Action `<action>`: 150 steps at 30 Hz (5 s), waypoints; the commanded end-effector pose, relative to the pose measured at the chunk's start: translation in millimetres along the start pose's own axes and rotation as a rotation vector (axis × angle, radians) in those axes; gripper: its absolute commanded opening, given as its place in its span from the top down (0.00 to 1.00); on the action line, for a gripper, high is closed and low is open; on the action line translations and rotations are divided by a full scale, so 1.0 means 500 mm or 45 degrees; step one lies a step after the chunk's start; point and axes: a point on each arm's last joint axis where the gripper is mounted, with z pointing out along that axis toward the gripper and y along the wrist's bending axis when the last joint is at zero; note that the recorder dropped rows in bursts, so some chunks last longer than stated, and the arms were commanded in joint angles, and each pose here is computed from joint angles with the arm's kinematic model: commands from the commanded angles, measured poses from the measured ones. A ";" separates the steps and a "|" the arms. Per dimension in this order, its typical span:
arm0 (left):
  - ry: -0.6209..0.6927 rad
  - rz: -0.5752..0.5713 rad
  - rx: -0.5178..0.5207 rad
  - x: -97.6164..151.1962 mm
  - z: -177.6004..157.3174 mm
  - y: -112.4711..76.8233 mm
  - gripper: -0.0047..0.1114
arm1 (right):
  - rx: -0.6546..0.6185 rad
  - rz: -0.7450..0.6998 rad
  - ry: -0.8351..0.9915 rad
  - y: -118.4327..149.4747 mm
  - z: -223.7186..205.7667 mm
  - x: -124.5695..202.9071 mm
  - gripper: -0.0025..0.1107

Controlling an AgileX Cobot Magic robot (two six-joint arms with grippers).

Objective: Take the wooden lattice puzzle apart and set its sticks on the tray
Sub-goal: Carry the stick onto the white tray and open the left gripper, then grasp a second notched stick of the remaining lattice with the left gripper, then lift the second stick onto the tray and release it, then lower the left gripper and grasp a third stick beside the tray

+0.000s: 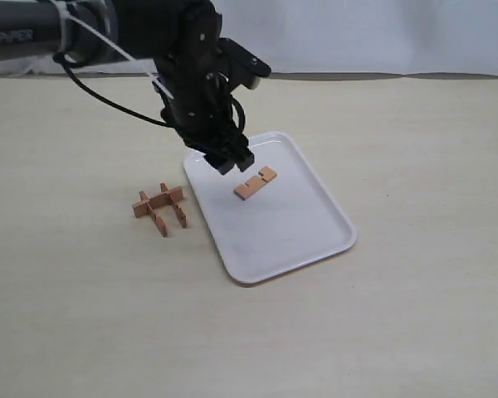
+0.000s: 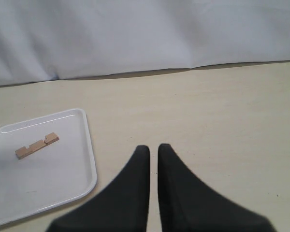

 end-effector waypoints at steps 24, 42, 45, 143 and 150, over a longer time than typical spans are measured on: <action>0.085 -0.168 0.117 0.214 0.099 0.098 0.56 | 0.007 0.002 0.001 -0.001 0.000 0.002 0.93; 0.079 -0.129 0.115 0.214 0.153 0.096 0.70 | 0.007 0.002 0.001 -0.001 0.000 0.002 0.93; 0.085 -0.121 0.117 0.214 0.151 0.096 0.93 | 0.007 0.002 0.001 -0.001 0.000 0.002 0.93; -0.048 -0.898 -0.007 0.196 0.062 0.094 0.57 | 0.007 0.002 0.001 -0.001 0.000 0.002 0.93; 0.008 -0.898 -0.003 0.201 0.104 0.090 0.57 | 0.007 0.002 0.001 -0.001 0.000 0.002 0.93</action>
